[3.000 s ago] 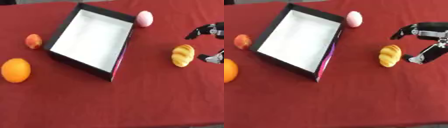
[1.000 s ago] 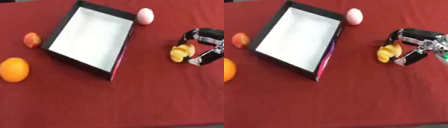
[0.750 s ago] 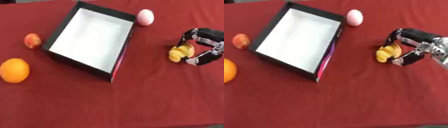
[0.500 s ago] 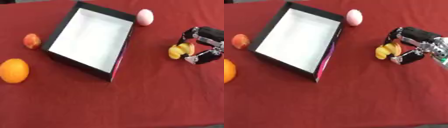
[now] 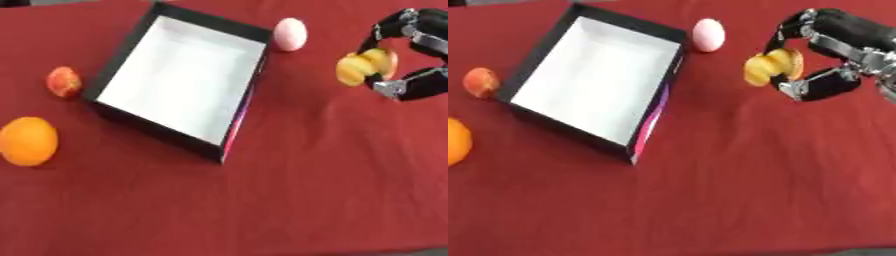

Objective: Pick up objects on the table and place them in the box.

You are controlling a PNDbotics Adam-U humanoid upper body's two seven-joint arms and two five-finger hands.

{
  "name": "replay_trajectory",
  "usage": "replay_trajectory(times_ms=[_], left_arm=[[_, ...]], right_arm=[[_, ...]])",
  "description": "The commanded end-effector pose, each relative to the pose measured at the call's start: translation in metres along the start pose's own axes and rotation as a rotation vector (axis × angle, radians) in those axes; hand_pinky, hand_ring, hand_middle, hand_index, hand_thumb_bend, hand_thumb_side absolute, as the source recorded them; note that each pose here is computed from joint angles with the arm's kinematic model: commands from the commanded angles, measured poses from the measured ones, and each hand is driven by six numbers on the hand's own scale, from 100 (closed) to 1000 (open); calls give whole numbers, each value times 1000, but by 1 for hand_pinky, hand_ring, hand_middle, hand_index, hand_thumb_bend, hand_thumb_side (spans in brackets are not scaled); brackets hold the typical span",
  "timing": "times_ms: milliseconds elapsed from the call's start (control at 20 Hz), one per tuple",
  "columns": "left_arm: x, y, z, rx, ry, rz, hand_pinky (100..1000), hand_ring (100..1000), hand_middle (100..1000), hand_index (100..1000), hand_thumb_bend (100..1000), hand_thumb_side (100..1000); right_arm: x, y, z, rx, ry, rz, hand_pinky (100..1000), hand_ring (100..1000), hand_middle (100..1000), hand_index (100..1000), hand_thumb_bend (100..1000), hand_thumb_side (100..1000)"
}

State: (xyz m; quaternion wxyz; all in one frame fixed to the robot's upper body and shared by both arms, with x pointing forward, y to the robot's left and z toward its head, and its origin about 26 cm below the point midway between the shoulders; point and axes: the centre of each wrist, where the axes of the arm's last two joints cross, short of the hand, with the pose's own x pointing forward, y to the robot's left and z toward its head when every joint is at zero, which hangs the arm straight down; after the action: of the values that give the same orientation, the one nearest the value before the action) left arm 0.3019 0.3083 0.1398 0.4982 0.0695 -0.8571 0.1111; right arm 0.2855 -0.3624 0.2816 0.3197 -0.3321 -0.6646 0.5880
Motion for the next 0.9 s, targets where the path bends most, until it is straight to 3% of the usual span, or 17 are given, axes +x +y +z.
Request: replay_trajectory(times_ms=[50, 300, 600, 900], left_arm=[[12, 7, -6, -10, -47, -36, 867, 785, 768, 788, 180, 828], [14, 10, -8, -22, -51, -60, 867, 786, 770, 788, 176, 825], [22, 15, -14, -4, -88, -81, 868, 791, 776, 796, 174, 810], [30, 21, -20, 33, -123, -78, 870, 799, 786, 803, 178, 802]], right_arm=[[15, -42, -3, -15, -50, 43, 804, 678, 471, 639, 146, 100], [36, -70, -15, 52, -138, 89, 793, 678, 493, 630, 225, 100], [60, -77, -36, 142, -272, 177, 777, 639, 491, 602, 287, 100], [72, -84, -81, 169, -392, 197, 778, 635, 489, 601, 271, 100]])
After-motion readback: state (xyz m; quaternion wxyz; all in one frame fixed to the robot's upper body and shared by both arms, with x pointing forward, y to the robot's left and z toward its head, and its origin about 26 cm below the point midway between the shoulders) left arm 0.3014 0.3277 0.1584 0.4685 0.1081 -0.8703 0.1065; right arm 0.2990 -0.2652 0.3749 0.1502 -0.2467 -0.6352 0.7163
